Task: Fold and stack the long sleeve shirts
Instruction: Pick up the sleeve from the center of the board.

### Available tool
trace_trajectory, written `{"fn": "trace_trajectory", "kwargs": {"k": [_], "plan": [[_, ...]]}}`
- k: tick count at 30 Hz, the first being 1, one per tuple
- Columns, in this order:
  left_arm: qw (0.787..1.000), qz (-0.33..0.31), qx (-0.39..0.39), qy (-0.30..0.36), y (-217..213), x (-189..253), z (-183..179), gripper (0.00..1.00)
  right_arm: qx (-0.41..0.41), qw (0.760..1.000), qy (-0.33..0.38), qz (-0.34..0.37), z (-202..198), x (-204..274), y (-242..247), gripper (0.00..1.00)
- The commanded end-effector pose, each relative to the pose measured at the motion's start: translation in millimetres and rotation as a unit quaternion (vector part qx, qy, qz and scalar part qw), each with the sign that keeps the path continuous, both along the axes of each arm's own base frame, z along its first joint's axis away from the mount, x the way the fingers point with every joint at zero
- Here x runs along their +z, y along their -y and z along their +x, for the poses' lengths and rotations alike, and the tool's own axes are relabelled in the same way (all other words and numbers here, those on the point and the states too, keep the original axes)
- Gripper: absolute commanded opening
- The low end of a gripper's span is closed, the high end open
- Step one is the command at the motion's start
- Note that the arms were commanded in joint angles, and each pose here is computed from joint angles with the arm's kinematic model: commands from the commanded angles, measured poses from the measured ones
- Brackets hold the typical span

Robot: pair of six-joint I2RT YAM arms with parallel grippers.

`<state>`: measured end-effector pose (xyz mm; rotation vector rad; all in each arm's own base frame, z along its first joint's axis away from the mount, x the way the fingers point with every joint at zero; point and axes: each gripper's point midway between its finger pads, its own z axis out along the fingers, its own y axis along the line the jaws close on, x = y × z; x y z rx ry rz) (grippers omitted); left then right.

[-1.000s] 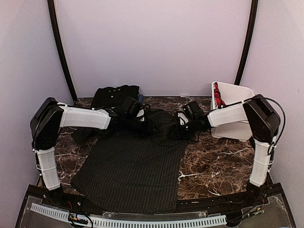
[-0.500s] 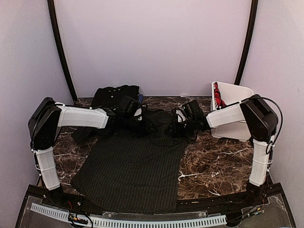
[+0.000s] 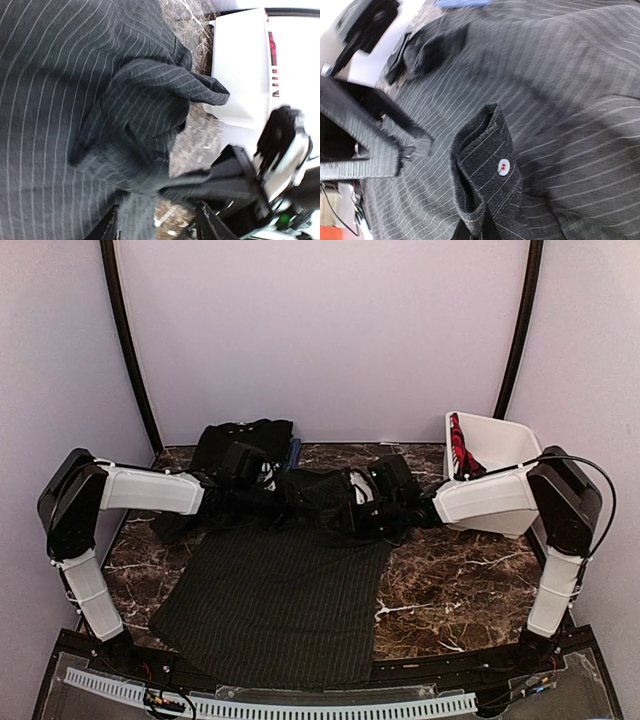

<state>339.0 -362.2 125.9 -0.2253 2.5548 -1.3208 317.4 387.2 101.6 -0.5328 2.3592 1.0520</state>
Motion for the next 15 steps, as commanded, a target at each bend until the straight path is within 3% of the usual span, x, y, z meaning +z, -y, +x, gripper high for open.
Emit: {"fn": "trace_trajectory", "kwargs": {"k": [1, 9, 15], "plan": [[0.995, -0.088, 0.004, -0.044, 1.6, 25.8, -14.9, 0.51, 0.019, 0.998, 0.053, -0.026, -16.0, 1.4, -15.4, 0.00], [0.993, -0.073, 0.013, -0.089, -8.9, 2.1, -31.1, 0.64, 0.022, 0.987, 0.121, -0.105, -28.9, -19.0, -31.8, 0.00], [0.993, -0.051, 0.013, -0.107, -11.8, -18.2, -34.3, 0.66, 0.024, 0.977, 0.158, -0.139, -36.5, -29.2, -37.4, 0.00]]}}
